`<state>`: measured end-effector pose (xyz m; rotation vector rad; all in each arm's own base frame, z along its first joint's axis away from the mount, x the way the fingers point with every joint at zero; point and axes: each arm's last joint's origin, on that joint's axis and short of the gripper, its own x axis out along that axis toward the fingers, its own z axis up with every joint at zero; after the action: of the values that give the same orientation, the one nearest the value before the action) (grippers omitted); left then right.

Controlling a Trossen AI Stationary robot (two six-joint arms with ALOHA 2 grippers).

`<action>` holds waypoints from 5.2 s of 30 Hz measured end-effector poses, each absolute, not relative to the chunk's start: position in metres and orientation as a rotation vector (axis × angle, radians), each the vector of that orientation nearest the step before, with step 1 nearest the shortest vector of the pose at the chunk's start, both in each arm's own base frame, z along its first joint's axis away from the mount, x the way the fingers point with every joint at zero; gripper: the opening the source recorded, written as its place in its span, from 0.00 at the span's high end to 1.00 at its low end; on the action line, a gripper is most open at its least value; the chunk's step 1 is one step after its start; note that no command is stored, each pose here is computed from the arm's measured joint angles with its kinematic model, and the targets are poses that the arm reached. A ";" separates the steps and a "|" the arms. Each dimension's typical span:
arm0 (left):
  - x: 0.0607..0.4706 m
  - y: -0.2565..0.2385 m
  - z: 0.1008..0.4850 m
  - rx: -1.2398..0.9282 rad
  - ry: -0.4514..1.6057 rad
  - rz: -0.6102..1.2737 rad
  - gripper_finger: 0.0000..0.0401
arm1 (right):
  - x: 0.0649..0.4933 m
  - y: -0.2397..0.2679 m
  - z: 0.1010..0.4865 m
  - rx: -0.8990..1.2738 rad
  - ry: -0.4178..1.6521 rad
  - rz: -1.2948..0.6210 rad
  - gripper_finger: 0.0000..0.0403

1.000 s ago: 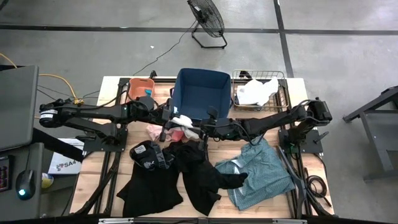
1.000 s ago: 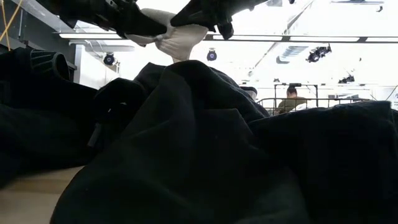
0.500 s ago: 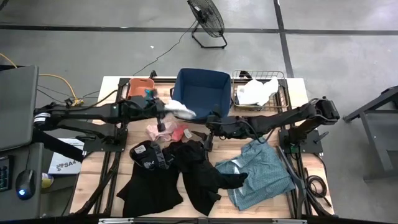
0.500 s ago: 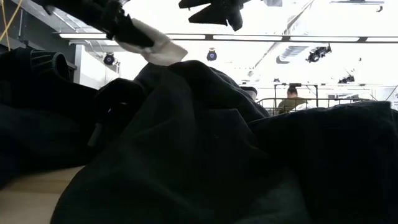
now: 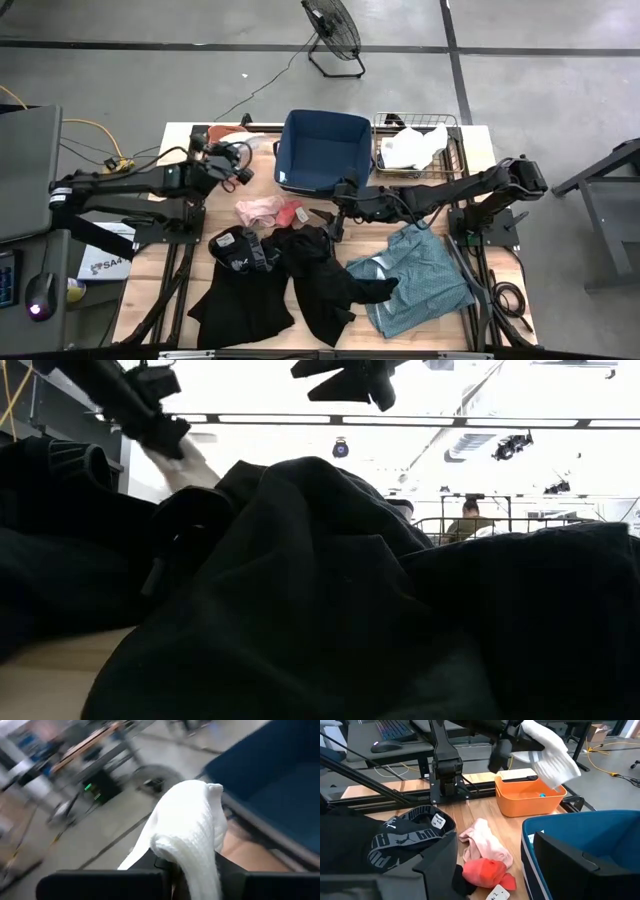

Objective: Pick & Place Cloths
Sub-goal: Put the white sock into the orange bin, then put the left black boxer into the gold wire basket

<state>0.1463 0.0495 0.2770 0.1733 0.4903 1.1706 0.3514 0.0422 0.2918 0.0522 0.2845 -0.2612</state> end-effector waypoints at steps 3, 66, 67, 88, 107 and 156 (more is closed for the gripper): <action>0.139 0.061 0.270 0.094 0.517 1.274 0.97 | 0.351 0.042 0.292 0.055 0.285 -0.261 0.37; 0.115 0.137 0.241 -0.411 1.056 1.267 0.97 | 0.350 0.042 0.286 0.093 0.330 -0.270 0.38; 0.116 0.137 0.241 -0.412 1.057 1.267 0.97 | 0.350 0.042 0.287 0.099 0.329 -0.271 0.38; 0.140 0.154 0.197 -0.530 1.275 1.047 1.00 | 0.349 0.042 0.284 0.105 0.353 -0.275 0.38; 0.136 0.143 0.243 -0.507 1.131 0.842 0.97 | 0.349 0.042 0.284 0.107 0.359 -0.276 0.38; 0.165 -0.065 0.227 -0.122 1.122 -0.256 0.46 | 0.286 0.106 0.287 0.187 0.565 -0.332 0.38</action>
<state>0.1647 -0.0653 0.2269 -0.1220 1.1216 -0.2556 0.2864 0.1065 0.2874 0.1866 0.5653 -0.3316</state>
